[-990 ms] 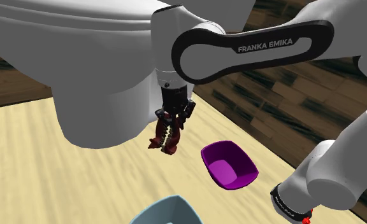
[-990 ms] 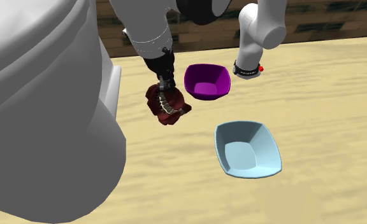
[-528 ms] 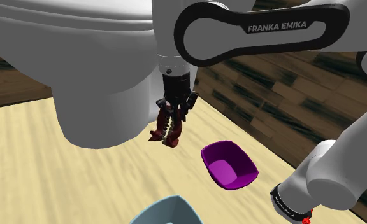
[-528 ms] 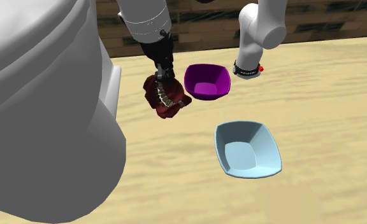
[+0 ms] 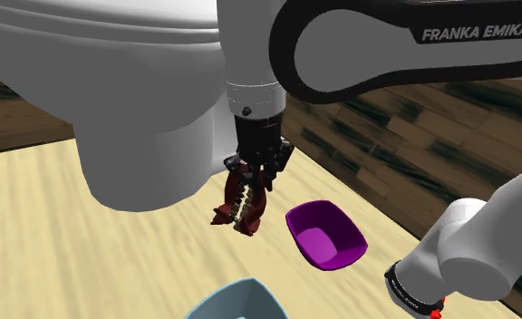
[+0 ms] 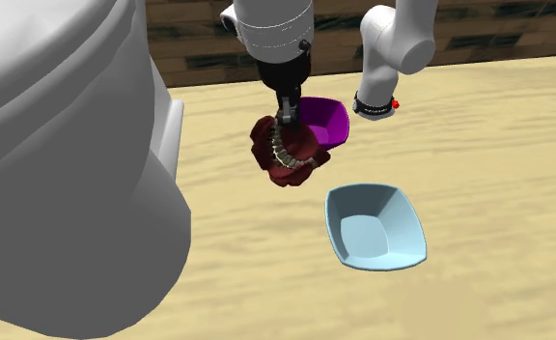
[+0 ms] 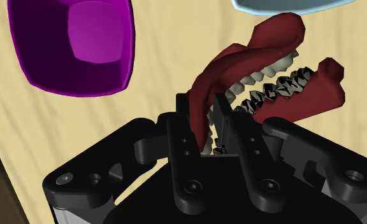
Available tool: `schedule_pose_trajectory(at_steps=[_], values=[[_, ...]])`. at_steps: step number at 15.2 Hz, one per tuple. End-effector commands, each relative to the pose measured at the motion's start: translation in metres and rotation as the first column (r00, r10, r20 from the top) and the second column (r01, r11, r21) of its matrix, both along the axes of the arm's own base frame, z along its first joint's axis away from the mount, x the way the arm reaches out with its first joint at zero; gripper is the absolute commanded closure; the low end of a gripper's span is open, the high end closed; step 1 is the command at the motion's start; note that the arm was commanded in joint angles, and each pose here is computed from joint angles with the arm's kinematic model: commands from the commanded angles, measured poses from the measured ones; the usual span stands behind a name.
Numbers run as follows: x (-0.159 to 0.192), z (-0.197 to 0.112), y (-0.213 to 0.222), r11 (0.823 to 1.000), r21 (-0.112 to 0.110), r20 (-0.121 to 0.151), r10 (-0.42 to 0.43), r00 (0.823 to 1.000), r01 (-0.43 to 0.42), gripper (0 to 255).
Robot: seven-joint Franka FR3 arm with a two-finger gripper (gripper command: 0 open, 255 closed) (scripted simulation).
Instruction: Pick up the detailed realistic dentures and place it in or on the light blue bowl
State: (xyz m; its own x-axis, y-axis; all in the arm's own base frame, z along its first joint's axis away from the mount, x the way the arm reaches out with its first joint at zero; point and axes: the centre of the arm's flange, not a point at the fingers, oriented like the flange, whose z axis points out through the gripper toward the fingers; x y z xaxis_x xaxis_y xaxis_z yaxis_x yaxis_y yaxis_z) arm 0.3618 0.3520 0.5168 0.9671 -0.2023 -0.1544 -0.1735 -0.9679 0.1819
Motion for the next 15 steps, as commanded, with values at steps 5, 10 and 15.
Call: schedule_pose_trajectory(at_steps=[5, 10, 15], values=[[-0.068, 0.014, 0.039, 1.0, 0.0, 0.0, -0.001, 1.0, 0.001, 255], [-0.125, 0.026, 0.071, 1.0, 0.0, 0.0, -0.001, 1.0, 0.001, 255], [-0.179, 0.037, 0.102, 1.0, 0.0, 0.0, -0.001, 1.0, 0.001, 255]])
